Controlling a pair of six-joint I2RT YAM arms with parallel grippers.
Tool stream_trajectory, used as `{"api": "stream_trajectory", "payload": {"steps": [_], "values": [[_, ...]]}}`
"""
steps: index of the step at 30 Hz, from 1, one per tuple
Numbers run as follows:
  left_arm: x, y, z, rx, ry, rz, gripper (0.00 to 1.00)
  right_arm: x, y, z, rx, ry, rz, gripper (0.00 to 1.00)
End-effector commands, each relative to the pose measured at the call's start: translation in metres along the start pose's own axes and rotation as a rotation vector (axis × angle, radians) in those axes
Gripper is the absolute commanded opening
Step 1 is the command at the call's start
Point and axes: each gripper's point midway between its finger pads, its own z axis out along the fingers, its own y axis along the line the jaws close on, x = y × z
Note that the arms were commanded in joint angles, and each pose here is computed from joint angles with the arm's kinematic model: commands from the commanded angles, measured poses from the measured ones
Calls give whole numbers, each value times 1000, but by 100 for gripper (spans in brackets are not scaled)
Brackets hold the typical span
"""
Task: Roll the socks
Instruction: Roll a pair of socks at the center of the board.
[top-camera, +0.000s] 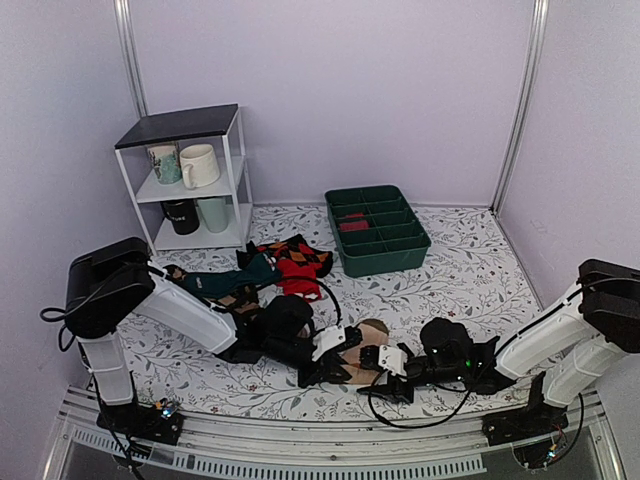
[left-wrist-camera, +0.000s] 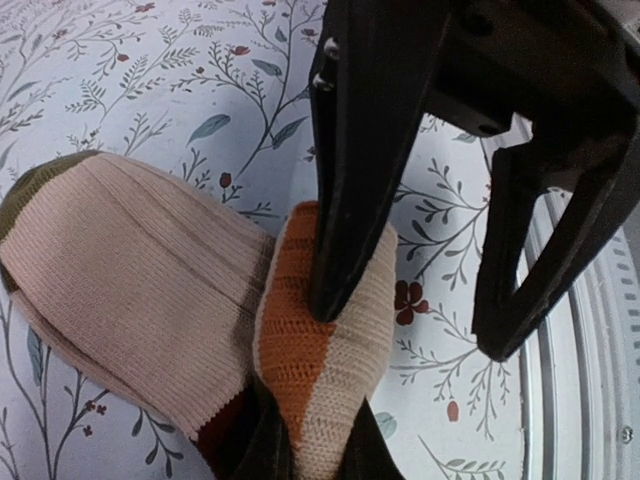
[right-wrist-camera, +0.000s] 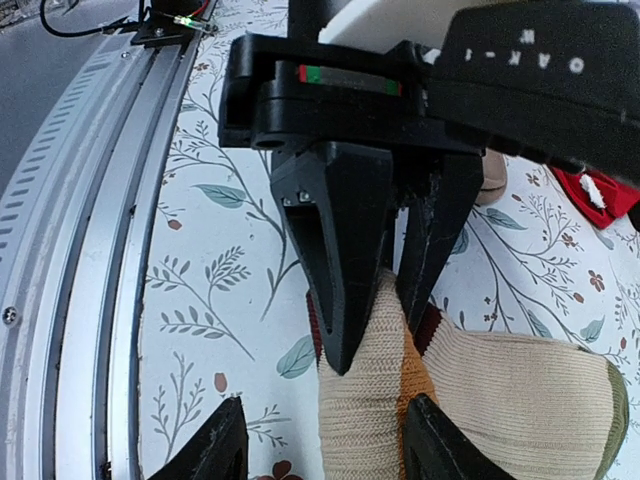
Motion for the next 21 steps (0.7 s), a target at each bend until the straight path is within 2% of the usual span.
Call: {"api": "stream_trajectory", "payload": {"steps": [1, 7, 12, 16, 21], "values": [[127, -15, -6, 31, 398, -182, 0, 3, -11, 9, 72, 23, -6, 53], [128, -16, -7, 36, 395, -184, 0, 21, -27, 12, 172, 105, 43, 51], [128, -16, -6, 39, 395, -184, 0, 19, -38, 3, 246, 95, 50, 53], [128, -16, -7, 40, 394, -186, 0, 19, -28, -3, 200, 77, 52, 54], [128, -15, -7, 40, 394, -186, 0, 12, 2, 1, 25, 38, 70, 53]]}}
